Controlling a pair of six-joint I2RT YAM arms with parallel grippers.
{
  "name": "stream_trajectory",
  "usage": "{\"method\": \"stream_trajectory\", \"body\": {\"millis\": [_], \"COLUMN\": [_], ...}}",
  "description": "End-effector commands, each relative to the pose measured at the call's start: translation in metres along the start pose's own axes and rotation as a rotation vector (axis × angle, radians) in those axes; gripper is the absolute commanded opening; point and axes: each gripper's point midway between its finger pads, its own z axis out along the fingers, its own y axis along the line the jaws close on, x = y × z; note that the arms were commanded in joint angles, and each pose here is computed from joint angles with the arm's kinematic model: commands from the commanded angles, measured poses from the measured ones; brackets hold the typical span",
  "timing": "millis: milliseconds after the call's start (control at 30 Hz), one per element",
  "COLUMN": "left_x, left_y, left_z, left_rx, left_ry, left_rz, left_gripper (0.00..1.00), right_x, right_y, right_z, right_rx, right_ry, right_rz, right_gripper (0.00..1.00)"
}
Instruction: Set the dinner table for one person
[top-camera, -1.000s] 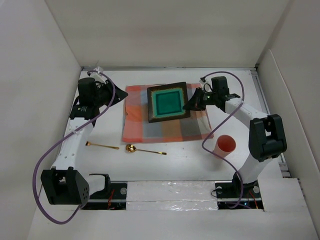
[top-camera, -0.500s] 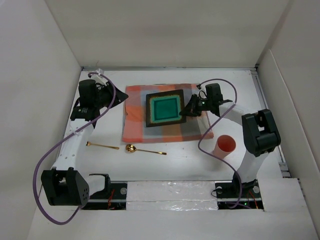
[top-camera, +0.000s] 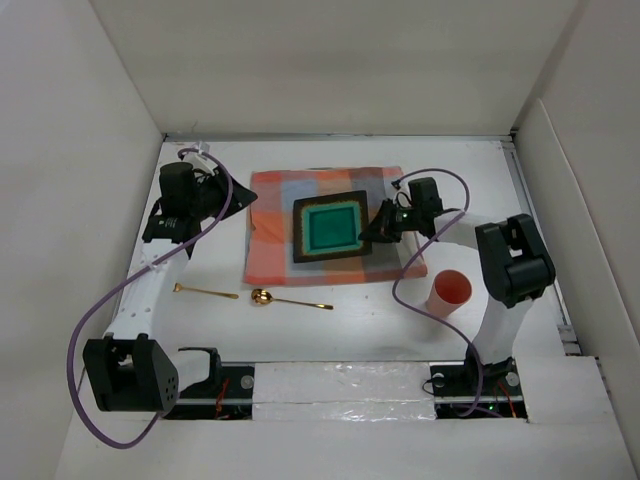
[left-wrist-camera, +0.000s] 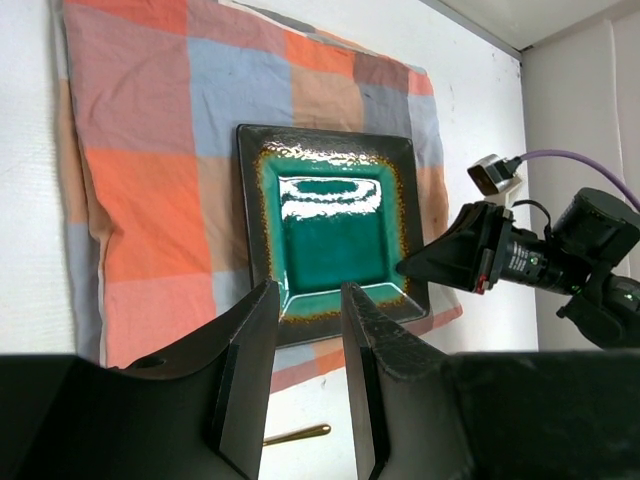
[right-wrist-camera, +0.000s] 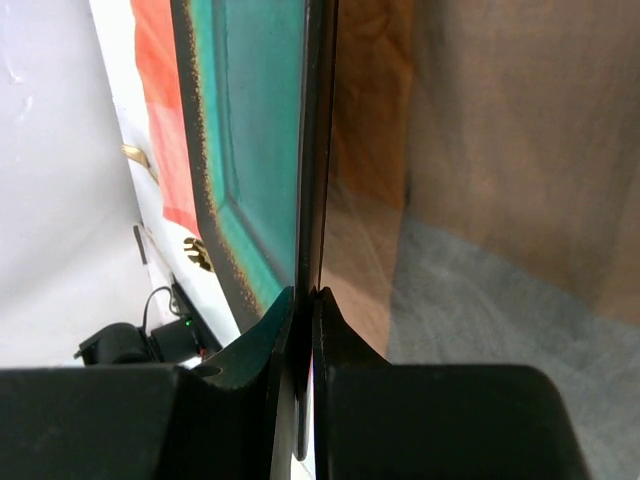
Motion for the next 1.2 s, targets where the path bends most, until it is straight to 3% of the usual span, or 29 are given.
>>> {"method": "stream_trajectory", "body": {"millis": [0, 200, 367, 467, 700, 1000, 1033, 1067, 1100, 1133, 1167], "left_x": [-0.007, -0.003, 0.0, 0.002, 0.0, -0.011, -0.013, -0.015, -0.015, -0.016, -0.015], "left_y": [-0.012, -0.009, -0.007, -0.006, -0.006, -0.017, -0.02, -0.023, -0.024, -0.026, -0.029], "left_z": [-0.005, -0.004, -0.002, -0.002, -0.001, -0.002, -0.002, -0.003, -0.003, -0.003, -0.003], "left_rx": [0.045, 0.041, 0.04, 0.04, 0.04, 0.064, 0.07, 0.08, 0.085, 0.089, 0.102], "left_ry": [-0.033, -0.025, -0.019, -0.017, -0.019, -0.023, -0.024, -0.02, -0.016, -0.014, -0.006], "left_rz": [0.029, 0.023, 0.015, 0.013, 0.014, 0.033, 0.035, 0.036, 0.035, 0.031, 0.028], "left_gripper": [0.28, 0.28, 0.28, 0.28, 0.28, 0.28, 0.28, 0.28, 0.27, 0.22, 0.18], "right_x": [-0.029, -0.012, 0.004, 0.004, -0.027, -0.072, -0.069, -0.067, -0.069, -0.064, -0.052], "right_y": [0.055, 0.019, -0.014, -0.024, -0.022, 0.039, 0.042, 0.049, 0.065, 0.068, 0.071], "right_z": [-0.006, 0.008, 0.008, 0.009, -0.011, -0.081, -0.088, -0.097, -0.118, -0.131, -0.137], "right_rx": [-0.204, -0.119, -0.004, 0.046, 0.184, 0.317, 0.33, 0.336, 0.343, 0.367, 0.386], "right_ry": [-0.078, -0.002, 0.084, 0.105, -0.001, -0.197, -0.197, -0.212, -0.278, -0.3, -0.308], "right_rz": [-0.171, -0.13, -0.101, -0.12, -0.194, -0.343, -0.342, -0.348, -0.363, -0.352, -0.349], "right_gripper": [0.0, 0.0, 0.29, 0.38, 0.51, 0.64, 0.62, 0.54, 0.38, 0.08, 0.0]}}
